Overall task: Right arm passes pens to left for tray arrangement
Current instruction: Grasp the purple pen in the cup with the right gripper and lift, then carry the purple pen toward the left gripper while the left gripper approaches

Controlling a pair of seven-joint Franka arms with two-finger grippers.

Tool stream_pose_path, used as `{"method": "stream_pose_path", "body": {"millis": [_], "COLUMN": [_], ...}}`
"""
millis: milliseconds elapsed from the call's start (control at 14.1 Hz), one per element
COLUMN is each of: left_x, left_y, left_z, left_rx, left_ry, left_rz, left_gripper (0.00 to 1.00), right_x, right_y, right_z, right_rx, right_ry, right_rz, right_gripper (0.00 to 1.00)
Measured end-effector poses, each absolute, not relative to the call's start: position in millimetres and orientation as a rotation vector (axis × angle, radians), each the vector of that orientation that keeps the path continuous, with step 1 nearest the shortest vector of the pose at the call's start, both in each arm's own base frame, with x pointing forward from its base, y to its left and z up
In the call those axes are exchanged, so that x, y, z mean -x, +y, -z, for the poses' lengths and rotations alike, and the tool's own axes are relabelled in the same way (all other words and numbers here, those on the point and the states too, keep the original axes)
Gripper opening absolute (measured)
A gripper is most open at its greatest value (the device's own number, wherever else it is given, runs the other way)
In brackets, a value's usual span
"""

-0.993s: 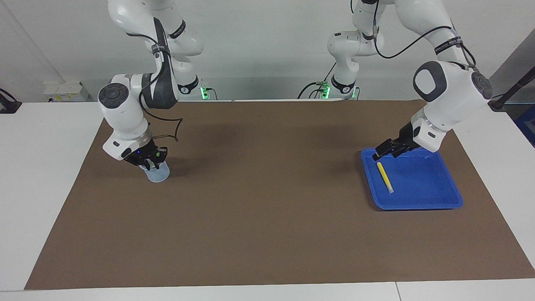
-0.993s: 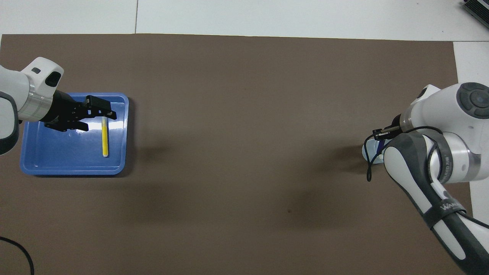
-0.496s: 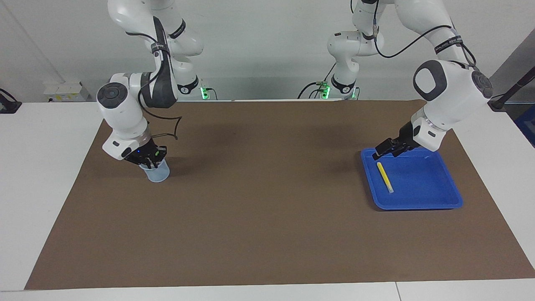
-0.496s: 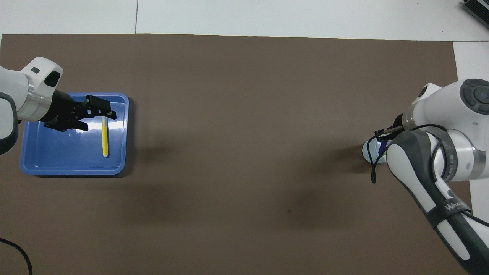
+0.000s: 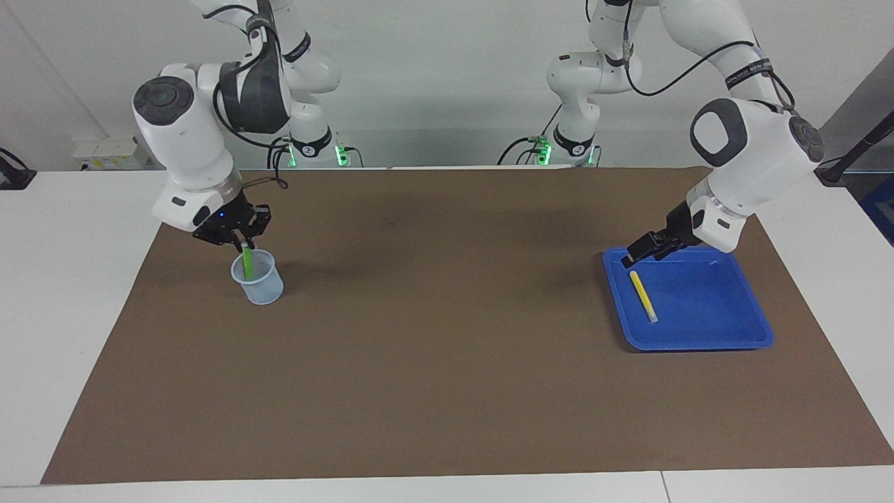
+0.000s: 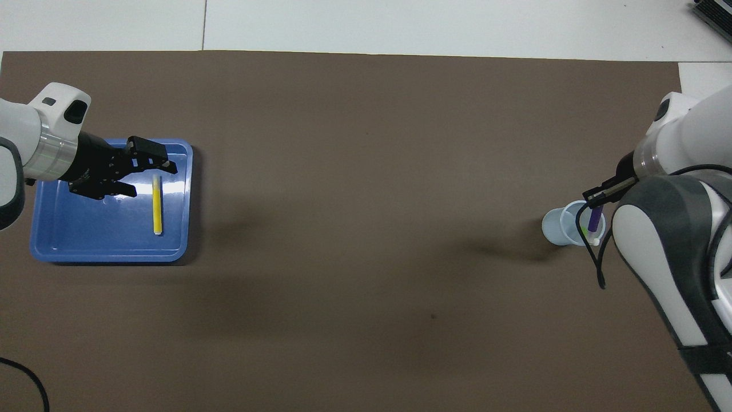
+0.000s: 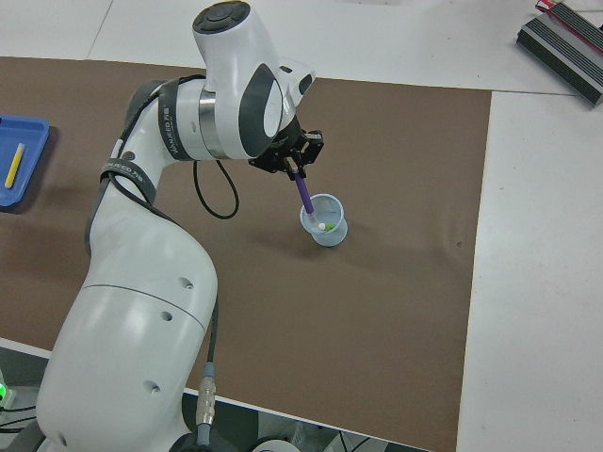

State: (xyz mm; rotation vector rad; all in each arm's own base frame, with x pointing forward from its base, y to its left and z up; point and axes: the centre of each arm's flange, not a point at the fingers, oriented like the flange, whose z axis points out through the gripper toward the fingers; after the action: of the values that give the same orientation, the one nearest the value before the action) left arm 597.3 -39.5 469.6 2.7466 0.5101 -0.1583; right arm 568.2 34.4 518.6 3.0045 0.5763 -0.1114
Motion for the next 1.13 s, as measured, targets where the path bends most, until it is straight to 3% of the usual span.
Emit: {"method": "stream_pose_path", "body": {"millis": [354,851,1134], "left_x": [-597,-593,-585], "left_y": [-63,-82,-95], "left_z": [-495,-510,-533], "left_rx": [-2.701,-2.682,-2.483], "left_ry": [0.534,0.494,0.766], "left_rz": [0.188,0.183,0.273], "left_gripper": [1.0,1.0,1.0], "right_x": [-562,-551,-536], "right_y": [99,212,293], "right_z": [-553,-576,-580], "right_rx": [-3.134,-3.475,-3.591], "right_ry": [0.601,-0.073,-0.481], "right_rz": [0.032,-0.095,-0.315], "right_gripper": [0.18,0.18,0.18]}}
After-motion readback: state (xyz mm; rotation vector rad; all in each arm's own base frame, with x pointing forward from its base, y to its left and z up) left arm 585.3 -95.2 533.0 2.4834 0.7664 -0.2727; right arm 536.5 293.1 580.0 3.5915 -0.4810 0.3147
